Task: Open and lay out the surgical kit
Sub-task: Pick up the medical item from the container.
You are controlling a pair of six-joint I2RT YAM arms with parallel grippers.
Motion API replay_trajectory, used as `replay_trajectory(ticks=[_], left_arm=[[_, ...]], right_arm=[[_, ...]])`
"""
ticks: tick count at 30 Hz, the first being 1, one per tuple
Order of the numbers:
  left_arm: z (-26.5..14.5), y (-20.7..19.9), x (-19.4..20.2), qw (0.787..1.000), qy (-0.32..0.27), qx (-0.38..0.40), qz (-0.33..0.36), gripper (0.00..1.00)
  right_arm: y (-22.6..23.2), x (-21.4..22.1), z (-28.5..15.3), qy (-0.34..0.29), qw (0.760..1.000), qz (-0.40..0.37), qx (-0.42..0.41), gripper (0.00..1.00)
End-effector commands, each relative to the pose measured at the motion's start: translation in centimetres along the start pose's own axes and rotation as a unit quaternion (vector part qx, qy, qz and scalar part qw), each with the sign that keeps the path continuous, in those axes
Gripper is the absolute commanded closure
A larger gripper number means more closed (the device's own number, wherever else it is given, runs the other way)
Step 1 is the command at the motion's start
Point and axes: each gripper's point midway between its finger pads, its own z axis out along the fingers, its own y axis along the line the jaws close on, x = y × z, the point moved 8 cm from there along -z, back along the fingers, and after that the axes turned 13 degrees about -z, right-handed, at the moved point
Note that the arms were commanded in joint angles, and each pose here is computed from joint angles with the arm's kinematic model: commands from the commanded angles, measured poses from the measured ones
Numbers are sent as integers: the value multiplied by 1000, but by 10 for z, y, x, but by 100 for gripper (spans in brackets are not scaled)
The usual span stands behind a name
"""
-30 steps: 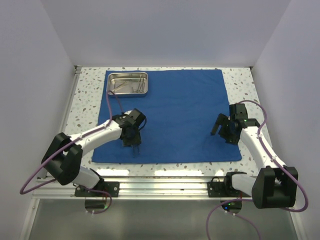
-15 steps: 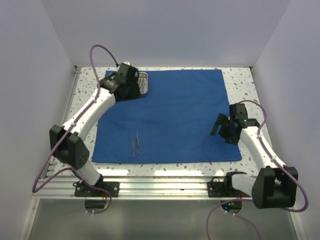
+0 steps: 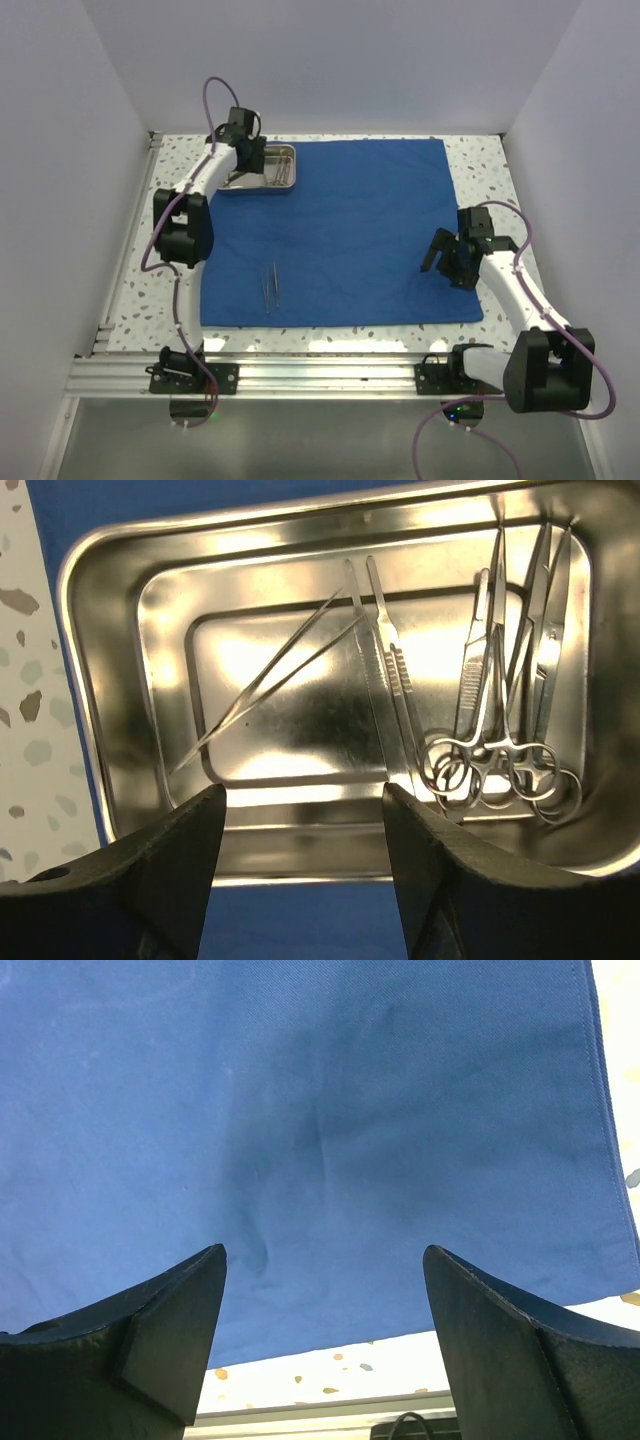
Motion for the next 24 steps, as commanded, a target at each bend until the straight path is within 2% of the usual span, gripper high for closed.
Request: replay_trajectory(ticks=[1, 5, 11, 16, 18, 24], left_arm=[[-4, 9, -59, 992, -112, 50, 15, 32], [13, 9, -74, 988, -136, 68, 42, 31], [37, 29, -84, 981, -157, 109, 27, 28], [57, 38, -70, 982, -121, 147, 13, 32], [58, 36, -64, 979, -116, 164, 21, 37], [51, 35, -41, 974, -95, 204, 30, 39]], right_arm=[[0, -1, 2, 3, 1000, -9, 0, 16], [-2, -1, 7, 12, 1000, -7, 15, 16], [-5, -2, 10, 23, 999, -3, 36, 16], [-6, -5, 14, 27, 998, 2, 49, 16], [-5, -6, 16, 33, 998, 8, 50, 17], [-4, -6, 23, 41, 998, 17, 51, 17]])
